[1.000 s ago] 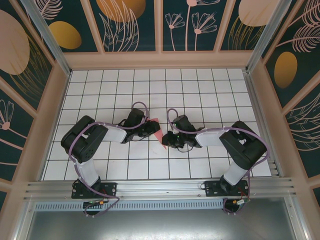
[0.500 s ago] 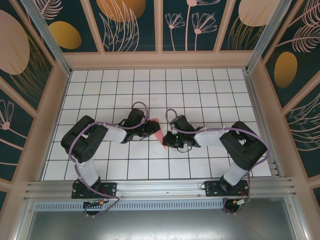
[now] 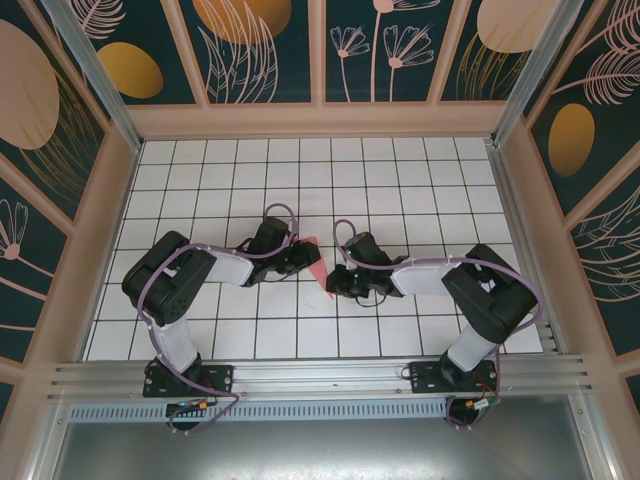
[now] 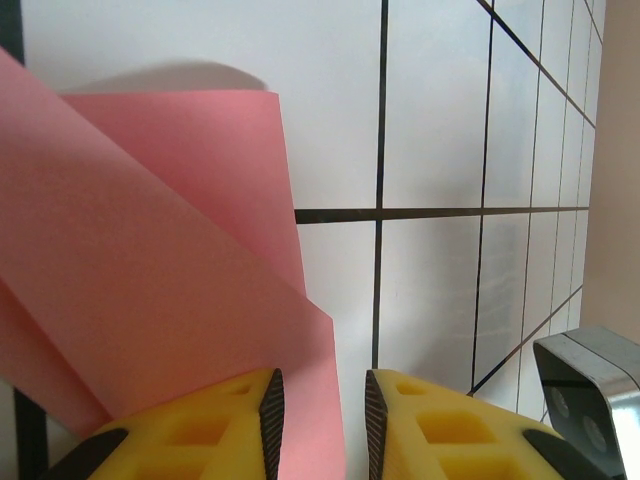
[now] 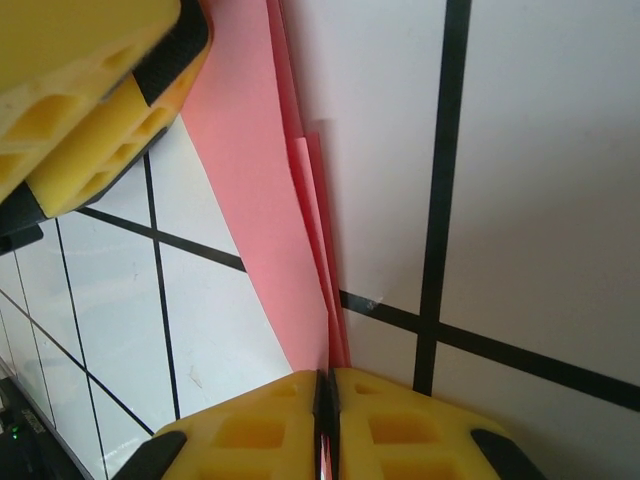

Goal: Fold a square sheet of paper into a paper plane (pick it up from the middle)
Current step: Fold the wing for the fifth time at the center of the table.

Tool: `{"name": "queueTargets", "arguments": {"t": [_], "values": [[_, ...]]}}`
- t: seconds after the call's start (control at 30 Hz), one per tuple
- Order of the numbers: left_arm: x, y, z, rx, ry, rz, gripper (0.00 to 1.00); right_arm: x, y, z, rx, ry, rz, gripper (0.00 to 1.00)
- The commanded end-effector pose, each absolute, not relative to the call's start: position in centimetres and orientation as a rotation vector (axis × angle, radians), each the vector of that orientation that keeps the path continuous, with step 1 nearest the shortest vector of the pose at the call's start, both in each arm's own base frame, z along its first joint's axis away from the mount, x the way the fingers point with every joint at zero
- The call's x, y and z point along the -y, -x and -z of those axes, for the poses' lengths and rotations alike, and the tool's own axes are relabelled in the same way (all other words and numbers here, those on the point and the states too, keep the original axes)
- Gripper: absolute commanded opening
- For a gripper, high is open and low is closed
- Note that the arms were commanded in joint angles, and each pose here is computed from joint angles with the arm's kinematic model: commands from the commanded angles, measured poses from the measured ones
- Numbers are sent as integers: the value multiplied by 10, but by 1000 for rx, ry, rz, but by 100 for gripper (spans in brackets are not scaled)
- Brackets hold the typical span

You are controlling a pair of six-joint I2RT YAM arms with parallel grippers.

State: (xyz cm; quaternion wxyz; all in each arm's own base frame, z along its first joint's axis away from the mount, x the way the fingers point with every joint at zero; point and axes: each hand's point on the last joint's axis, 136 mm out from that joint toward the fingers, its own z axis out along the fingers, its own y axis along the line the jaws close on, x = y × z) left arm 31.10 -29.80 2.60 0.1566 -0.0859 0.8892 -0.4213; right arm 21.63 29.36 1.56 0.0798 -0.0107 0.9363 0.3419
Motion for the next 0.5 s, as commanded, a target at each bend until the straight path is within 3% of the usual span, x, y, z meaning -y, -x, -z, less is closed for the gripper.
{"name": "queueTargets", "arguments": {"t": [0.0, 0.2, 0.47], "values": [[285, -302, 6, -2650, 274, 1081, 31, -265, -182, 13, -2981, -8, -868, 12], [285, -301, 6, -2652, 273, 1078, 31, -263, -179, 18, -3005, 11, -818, 10], [284, -301, 8, -2659, 280, 1069, 31, -268, -183, 8, -2978, 1, -857, 15]]}}
